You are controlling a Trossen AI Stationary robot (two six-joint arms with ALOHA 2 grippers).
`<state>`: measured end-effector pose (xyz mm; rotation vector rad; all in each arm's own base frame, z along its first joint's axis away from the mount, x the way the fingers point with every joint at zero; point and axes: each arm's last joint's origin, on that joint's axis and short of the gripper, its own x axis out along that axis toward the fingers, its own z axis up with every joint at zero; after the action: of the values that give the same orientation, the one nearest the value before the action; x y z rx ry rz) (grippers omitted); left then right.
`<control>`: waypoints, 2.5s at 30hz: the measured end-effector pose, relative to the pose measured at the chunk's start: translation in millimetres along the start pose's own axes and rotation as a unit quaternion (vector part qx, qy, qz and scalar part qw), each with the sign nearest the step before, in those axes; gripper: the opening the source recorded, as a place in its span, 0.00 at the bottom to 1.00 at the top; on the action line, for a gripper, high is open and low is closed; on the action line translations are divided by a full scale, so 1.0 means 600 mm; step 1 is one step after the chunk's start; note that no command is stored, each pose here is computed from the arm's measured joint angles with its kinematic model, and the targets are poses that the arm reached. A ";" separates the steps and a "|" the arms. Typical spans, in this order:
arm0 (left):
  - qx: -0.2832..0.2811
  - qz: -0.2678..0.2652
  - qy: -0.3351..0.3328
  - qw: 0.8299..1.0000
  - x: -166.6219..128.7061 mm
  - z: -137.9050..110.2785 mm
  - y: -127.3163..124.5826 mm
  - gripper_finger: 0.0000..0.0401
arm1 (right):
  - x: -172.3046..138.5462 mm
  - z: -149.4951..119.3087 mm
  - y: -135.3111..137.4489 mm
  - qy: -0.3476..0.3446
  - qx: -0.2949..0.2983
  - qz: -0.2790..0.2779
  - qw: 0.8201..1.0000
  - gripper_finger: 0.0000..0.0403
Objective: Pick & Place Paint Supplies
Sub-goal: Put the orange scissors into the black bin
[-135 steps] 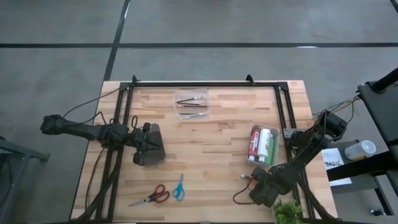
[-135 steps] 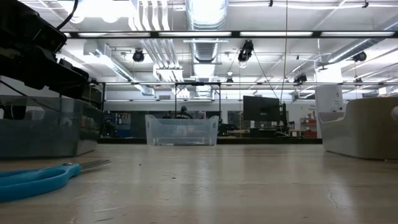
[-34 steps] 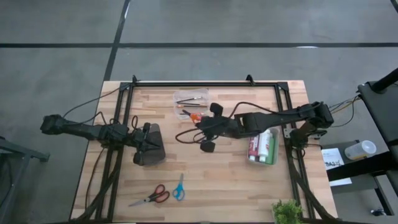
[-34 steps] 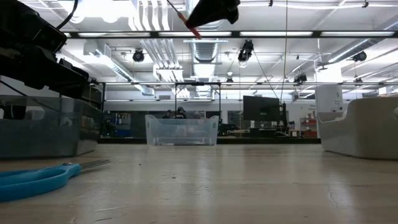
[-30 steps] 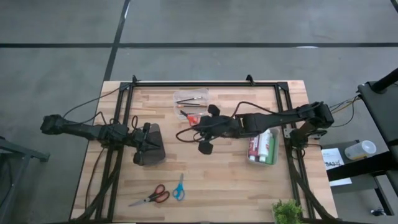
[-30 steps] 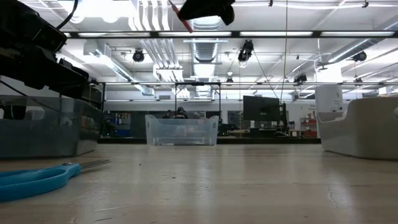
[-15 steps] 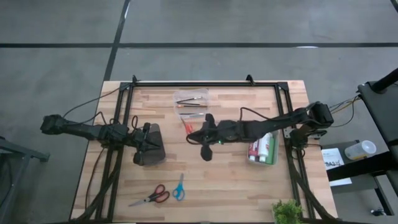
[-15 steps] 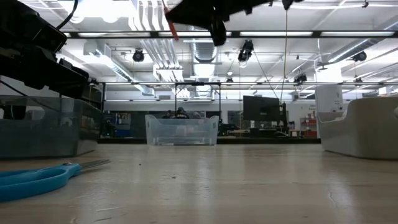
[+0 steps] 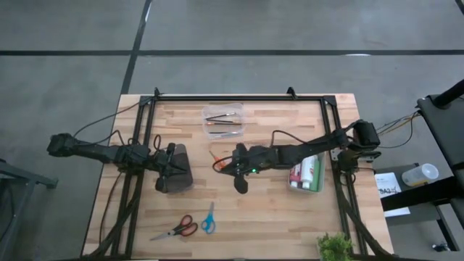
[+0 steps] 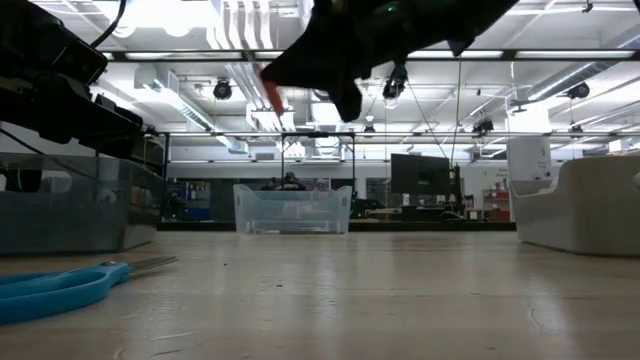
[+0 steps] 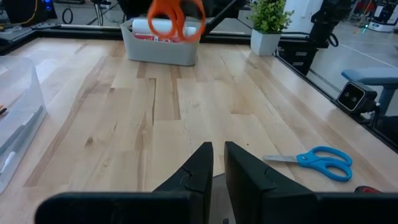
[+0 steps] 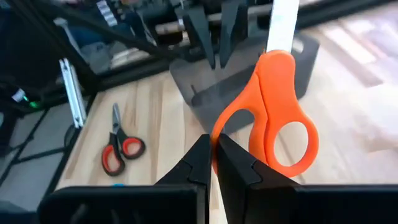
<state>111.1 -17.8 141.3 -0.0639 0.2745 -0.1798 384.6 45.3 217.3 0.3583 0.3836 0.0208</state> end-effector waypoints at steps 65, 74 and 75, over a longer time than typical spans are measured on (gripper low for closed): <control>0.000 0.001 0.009 1.000 0.002 -0.002 0.000 0.13 | 0.197 0.007 0.021 0.245 -0.018 -0.132 0.960 0.23; 0.000 0.001 0.008 1.000 0.002 -0.002 0.000 0.13 | 0.117 0.035 0.061 0.159 -0.073 -0.100 0.980 0.23; 0.000 0.001 0.009 1.000 0.002 -0.002 0.000 0.13 | 0.105 0.036 0.062 0.145 -0.078 -0.089 0.982 0.23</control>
<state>111.7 -17.9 139.7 -0.0629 0.2921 -0.1789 452.6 78.5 226.1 0.1639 0.6970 -0.0722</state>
